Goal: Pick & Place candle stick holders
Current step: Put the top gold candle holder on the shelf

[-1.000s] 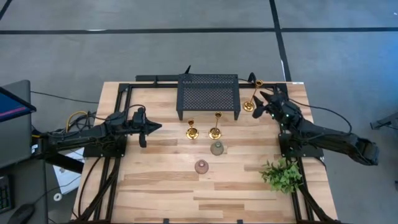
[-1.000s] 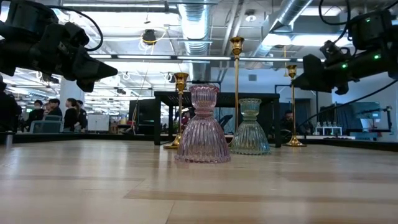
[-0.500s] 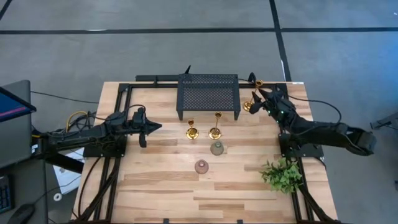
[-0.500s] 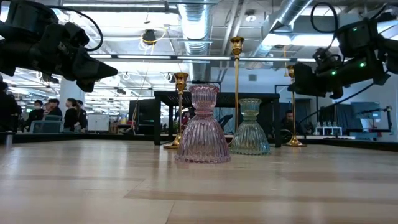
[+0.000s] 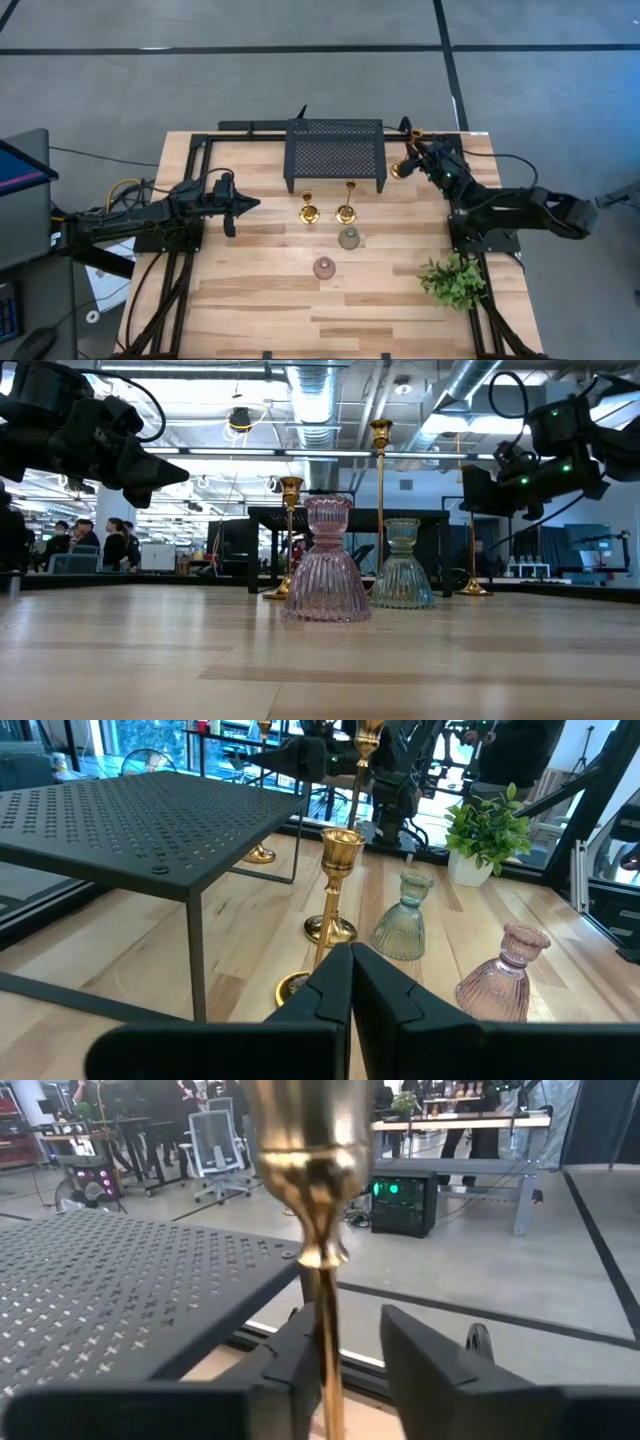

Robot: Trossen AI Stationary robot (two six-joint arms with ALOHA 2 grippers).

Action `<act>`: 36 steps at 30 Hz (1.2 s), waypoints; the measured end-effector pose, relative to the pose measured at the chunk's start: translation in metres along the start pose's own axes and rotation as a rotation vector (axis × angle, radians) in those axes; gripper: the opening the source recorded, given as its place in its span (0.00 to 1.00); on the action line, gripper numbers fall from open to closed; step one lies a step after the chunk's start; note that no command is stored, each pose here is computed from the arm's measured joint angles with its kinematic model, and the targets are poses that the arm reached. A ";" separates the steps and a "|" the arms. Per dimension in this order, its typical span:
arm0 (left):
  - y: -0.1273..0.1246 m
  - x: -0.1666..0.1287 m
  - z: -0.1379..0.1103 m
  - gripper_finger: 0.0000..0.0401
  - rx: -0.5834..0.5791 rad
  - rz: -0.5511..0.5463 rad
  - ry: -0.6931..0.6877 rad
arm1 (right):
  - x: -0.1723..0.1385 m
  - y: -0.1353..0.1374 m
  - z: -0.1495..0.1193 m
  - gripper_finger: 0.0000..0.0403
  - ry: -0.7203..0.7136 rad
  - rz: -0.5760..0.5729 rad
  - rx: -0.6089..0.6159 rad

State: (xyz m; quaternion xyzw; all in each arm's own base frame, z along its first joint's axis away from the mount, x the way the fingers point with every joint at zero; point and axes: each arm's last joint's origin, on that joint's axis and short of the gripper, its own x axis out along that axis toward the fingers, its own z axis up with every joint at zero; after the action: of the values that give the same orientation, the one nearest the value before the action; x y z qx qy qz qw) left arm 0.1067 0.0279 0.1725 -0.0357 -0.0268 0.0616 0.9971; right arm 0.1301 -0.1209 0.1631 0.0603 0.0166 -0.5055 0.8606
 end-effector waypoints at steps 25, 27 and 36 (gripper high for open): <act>0.000 0.000 0.000 0.01 0.000 0.000 0.001 | -0.008 0.004 0.068 0.01 0.093 -0.013 -0.149; 0.000 0.000 0.000 0.01 0.000 0.000 0.001 | -0.009 0.006 0.088 0.00 0.077 -0.010 -0.181; 0.000 0.000 0.000 0.01 0.000 0.000 0.001 | -0.009 0.021 0.161 0.00 -0.066 0.102 -0.207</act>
State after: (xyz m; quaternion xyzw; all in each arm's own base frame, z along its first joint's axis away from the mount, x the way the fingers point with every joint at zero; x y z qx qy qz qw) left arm 0.1067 0.0279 0.1725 -0.0358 -0.0264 0.0616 0.9971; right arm 0.1385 -0.1224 0.3251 -0.0448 0.0373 -0.4585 0.8868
